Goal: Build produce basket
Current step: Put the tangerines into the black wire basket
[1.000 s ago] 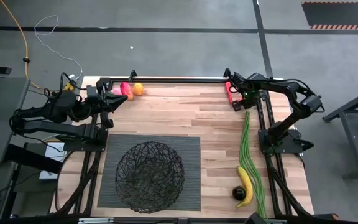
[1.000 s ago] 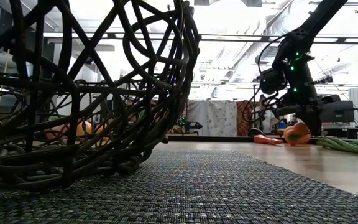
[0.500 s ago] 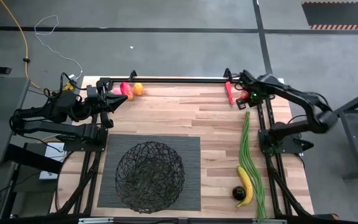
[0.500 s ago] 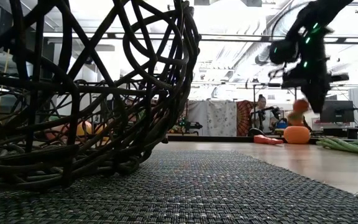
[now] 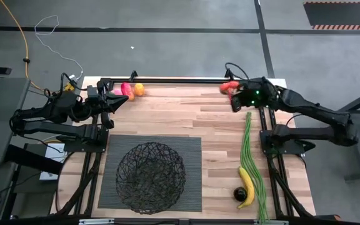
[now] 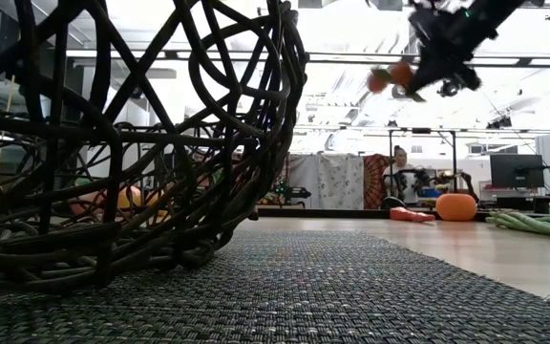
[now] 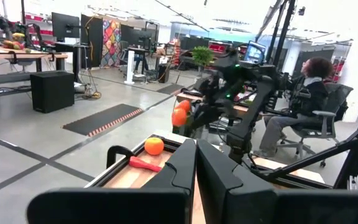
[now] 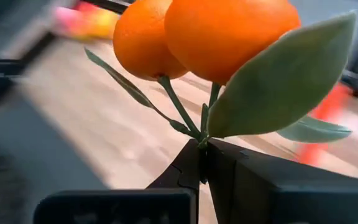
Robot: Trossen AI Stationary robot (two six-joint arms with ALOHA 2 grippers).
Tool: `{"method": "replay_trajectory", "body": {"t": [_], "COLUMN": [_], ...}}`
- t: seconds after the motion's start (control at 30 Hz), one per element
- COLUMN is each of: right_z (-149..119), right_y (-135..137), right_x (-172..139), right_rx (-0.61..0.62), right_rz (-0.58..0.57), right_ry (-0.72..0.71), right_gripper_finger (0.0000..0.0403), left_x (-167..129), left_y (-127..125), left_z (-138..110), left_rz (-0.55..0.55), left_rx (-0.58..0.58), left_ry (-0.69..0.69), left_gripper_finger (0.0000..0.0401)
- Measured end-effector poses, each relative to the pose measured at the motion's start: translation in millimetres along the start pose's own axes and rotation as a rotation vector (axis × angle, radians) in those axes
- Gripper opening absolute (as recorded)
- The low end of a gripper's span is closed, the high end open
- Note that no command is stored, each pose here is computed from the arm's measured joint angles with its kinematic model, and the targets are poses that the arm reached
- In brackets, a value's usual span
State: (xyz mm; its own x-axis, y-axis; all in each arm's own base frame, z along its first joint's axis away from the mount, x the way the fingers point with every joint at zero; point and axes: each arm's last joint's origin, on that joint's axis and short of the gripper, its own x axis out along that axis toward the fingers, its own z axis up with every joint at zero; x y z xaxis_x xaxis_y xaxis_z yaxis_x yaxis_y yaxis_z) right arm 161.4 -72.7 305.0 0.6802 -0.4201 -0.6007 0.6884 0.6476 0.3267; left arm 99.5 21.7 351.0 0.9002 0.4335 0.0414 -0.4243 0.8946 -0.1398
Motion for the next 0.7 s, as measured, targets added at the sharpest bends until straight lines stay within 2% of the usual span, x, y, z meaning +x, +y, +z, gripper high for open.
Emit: {"method": "replay_trajectory", "body": {"t": [0.2, 0.4, 0.53, 0.7], "right_z": [-5.3, -15.3, -24.2, -30.8], "right_y": [58.1, 115.9, 137.5, 145.1], "right_x": [6.4, 7.6, 11.3, 15.9], "right_rx": [-0.177, -0.321, -0.38, -0.397], "right_rz": [0.301, 0.587, 0.671, 0.689], "right_ry": [-0.105, -0.277, -0.337, -0.33], "right_gripper_finger": [0.0, 0.0, 0.0, 0.0], "left_x": [1.5, 9.5, 22.9, 41.5], "left_y": [-2.4, -7.9, -15.8, -25.1], "left_z": [-0.9, -3.0, -1.8, -7.5], "left_rz": [-0.066, -0.165, -0.273, -0.387], "left_rx": [0.002, -0.017, -0.063, -0.062], "left_ry": [0.015, 0.042, 0.032, 0.067], "left_gripper_finger": [0.0003, 0.0003, 0.0003, 0.0003]}}
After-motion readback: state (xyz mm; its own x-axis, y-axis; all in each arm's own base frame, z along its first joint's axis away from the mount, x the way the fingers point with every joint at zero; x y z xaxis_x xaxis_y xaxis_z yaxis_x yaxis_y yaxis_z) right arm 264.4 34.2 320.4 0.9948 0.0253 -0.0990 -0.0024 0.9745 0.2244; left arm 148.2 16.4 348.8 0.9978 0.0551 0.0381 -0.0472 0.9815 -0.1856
